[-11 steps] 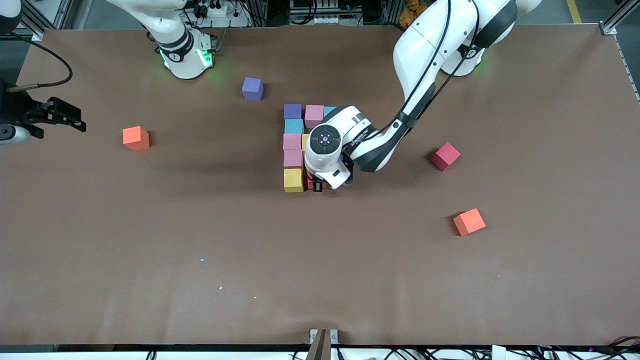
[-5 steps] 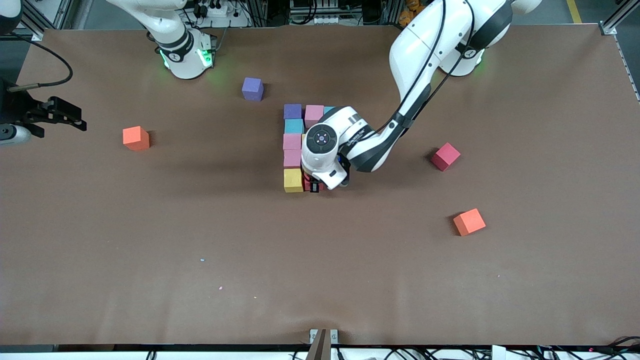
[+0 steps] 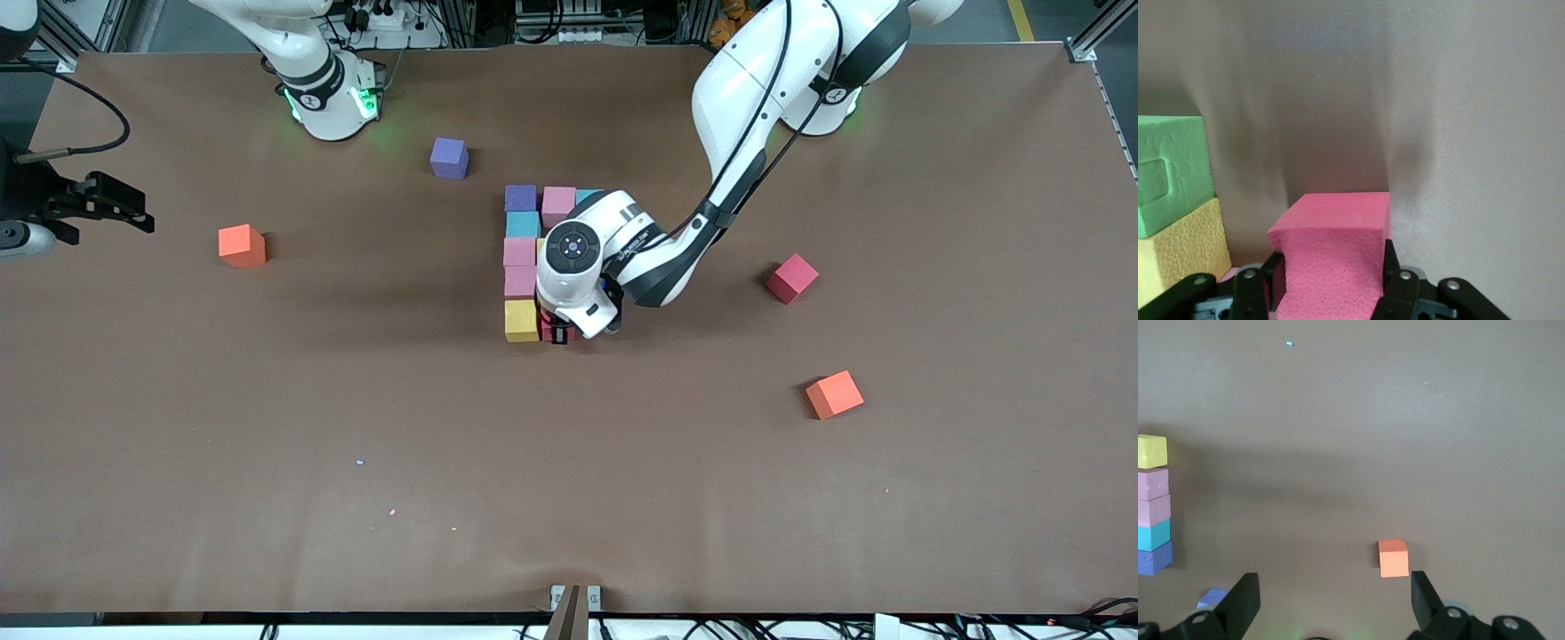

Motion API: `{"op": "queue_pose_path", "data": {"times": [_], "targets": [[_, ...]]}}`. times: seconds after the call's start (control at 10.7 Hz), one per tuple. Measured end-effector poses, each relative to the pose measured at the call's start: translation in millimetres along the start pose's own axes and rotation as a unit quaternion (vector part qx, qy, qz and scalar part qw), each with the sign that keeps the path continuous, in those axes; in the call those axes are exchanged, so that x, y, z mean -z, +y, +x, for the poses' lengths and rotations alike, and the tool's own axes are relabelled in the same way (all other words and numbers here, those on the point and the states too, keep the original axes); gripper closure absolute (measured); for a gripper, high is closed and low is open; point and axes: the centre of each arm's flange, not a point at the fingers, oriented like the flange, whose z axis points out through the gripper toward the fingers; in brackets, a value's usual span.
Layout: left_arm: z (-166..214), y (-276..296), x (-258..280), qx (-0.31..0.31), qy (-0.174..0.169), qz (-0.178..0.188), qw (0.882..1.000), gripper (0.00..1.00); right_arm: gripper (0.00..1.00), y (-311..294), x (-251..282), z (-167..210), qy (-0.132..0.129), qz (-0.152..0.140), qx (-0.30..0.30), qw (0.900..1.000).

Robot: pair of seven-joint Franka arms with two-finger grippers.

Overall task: Arrange 11 blocks into digit 3
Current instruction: 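Lower the pink block beside yellow with the left gripper and open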

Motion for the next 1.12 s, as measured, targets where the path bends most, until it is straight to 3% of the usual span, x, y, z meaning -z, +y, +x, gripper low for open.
{"op": "queue_pose_path", "data": {"times": [1.12], "targets": [[-4.8, -2.1, -2.4, -0.003, -0.004, -0.005, 1.0, 0.44, 0.0, -0.1, -0.2, -0.3, -0.001, 0.0, 0.0, 1.0]]}}
